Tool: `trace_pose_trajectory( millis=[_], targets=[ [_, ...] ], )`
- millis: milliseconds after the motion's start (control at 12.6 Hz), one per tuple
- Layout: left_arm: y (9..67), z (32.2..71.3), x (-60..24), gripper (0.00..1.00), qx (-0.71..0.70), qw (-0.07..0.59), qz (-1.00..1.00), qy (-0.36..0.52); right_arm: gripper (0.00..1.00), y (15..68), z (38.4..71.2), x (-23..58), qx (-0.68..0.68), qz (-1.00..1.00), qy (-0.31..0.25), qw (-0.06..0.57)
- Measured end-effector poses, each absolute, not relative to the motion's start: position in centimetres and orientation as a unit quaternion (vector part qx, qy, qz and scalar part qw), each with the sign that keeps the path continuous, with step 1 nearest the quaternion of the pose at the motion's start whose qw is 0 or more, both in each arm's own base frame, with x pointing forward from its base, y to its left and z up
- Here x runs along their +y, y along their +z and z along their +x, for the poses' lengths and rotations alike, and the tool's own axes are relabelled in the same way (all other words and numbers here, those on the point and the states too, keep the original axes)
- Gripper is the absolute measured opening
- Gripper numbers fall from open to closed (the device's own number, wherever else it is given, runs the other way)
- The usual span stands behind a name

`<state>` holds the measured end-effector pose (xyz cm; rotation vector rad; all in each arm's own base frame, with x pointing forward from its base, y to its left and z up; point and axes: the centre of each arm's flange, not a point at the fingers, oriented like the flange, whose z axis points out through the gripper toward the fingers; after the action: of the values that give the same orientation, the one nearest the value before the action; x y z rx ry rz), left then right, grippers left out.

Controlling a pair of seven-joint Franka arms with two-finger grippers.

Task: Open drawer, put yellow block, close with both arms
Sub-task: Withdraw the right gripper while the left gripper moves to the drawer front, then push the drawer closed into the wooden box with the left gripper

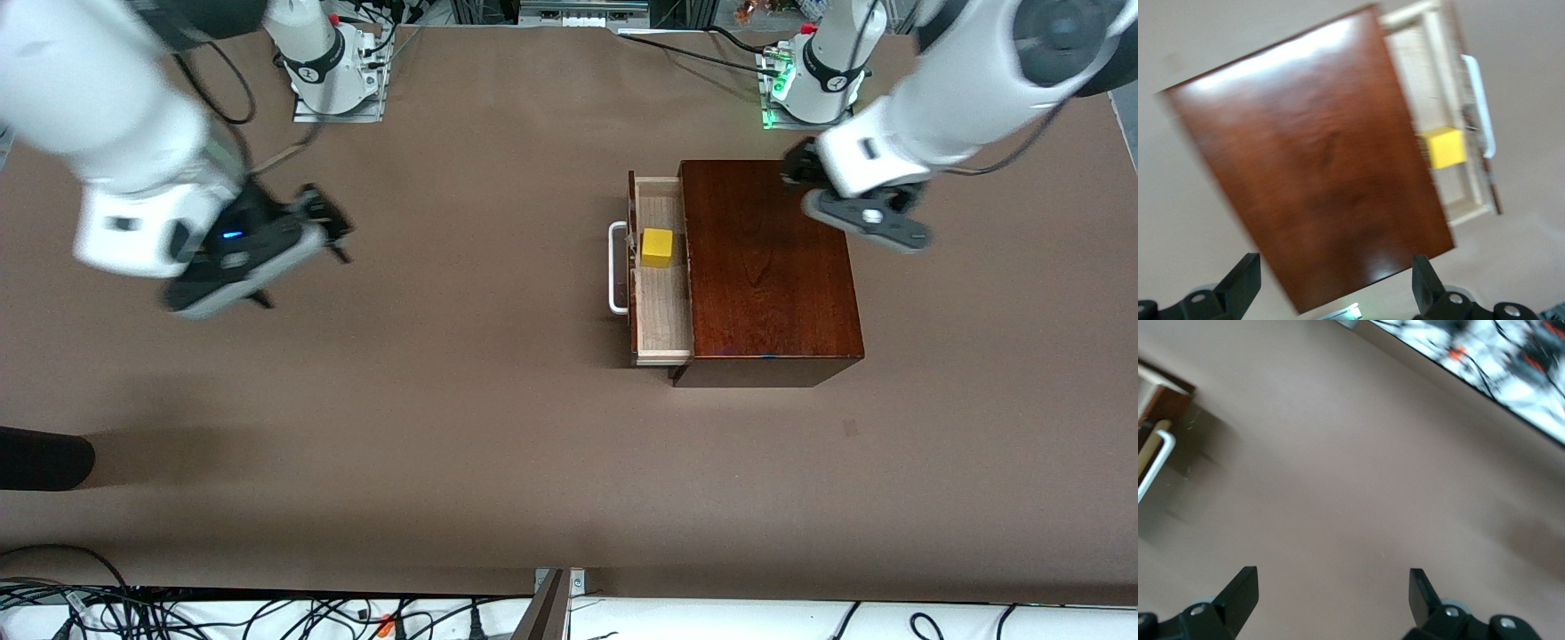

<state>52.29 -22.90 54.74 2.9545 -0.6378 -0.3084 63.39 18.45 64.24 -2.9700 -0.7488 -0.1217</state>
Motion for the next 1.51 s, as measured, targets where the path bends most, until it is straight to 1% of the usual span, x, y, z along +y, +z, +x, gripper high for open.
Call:
trace_pose_trajectory(
  millis=[158,238,475,634,792,951,1109,1506],
  targets=[
    [52.6,52.4,-29.1,1.0,-0.259,0.079,0.957,-0.105,1.0,64.8,62.9,12.3,-0.19,-0.981,-0.023,0.045],
    [51.3,52.7,-31.8,1.0,-0.281,0.091,0.95,-0.103,1.0,64.8,62.2,10.5,-0.175,-0.983,-0.015,0.045],
    [47.7,52.1,-39.9,1.0,-0.381,0.123,0.914,-0.065,1.0,63.1,59.7,8.0,-0.153,-0.987,-0.005,0.051],
    [44.8,50.5,-45.0,1.0,-0.473,0.117,0.873,-0.036,1.0,61.0,57.9,6.8,-0.14,-0.989,-0.011,0.055],
    [41.3,49.4,-48.4,1.0,-0.564,0.109,0.818,-0.012,1.0,59.3,56.6,6.0,-0.122,-0.991,-0.006,0.047],
    [37.7,48.9,-50.2,1.0,-0.649,0.103,0.754,-0.004,1.0,58.7,56.2,5.9,-0.102,-0.994,-0.001,0.038],
    [35.1,48.6,-50.7,1.0,-0.703,0.088,0.706,-0.013,1.0,58.7,56.2,5.8,-0.096,-0.995,-0.003,0.037],
    [29.4,48.7,-49.8,1.0,-0.74,0.094,0.664,-0.054,1.0,59.2,56.2,6.4,-0.067,-0.997,-0.01,0.037]
  ],
)
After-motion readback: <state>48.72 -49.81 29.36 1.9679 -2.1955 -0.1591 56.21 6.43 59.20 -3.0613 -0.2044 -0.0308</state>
